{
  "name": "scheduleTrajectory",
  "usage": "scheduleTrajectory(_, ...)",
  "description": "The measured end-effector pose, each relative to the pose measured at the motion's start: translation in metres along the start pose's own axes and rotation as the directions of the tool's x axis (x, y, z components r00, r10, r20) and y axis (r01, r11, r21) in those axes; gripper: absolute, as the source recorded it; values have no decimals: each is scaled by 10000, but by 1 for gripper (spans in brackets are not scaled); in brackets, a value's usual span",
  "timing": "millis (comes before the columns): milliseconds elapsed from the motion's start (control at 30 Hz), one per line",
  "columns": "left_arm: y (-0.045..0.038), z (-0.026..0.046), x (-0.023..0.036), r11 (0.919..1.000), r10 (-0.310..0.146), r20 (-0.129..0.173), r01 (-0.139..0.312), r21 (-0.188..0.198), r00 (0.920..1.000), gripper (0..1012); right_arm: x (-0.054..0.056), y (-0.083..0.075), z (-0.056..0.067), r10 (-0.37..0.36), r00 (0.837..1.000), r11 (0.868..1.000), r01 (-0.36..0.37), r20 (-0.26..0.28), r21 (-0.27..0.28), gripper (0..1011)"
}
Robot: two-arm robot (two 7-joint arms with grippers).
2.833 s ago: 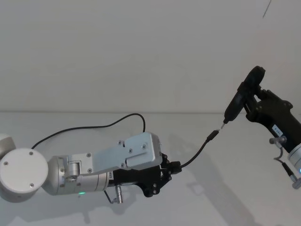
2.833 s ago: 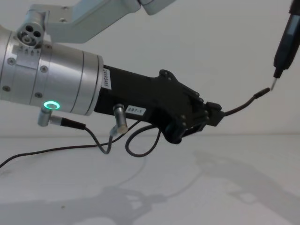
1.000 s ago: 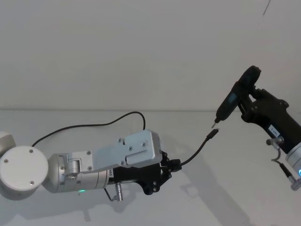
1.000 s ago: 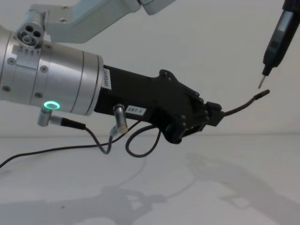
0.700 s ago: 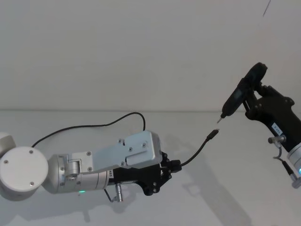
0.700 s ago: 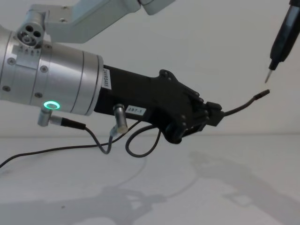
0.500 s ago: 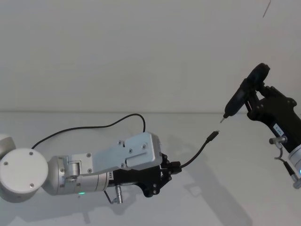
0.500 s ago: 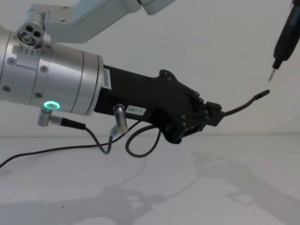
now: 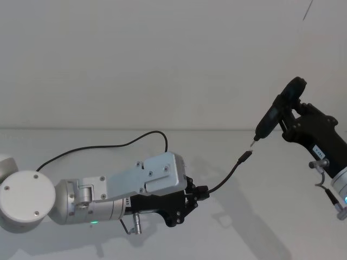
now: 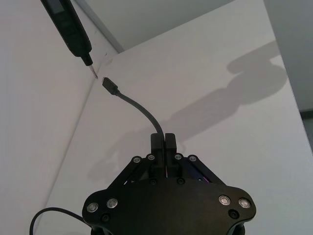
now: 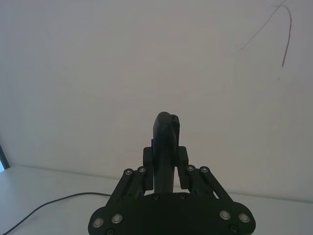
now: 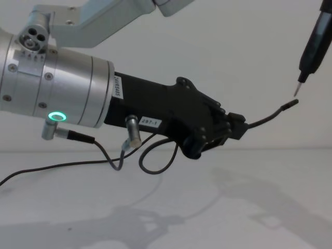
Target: Pick up the data cable with the one hand.
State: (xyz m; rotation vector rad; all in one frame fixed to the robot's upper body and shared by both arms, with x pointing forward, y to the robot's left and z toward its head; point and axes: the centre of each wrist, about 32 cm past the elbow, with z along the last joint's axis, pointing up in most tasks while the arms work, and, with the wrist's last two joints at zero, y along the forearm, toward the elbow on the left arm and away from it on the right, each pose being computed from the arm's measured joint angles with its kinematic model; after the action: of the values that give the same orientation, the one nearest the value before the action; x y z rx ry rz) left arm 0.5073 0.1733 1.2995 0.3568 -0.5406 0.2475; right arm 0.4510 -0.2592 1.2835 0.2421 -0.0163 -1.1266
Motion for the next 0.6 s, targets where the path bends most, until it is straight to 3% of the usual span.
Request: scheduleTrajectory(600, 0, 0, 0, 10000, 0, 0, 0, 0, 10000, 43, 17, -8, -2, -8, 10000, 9999, 8, -54, -140, 279)
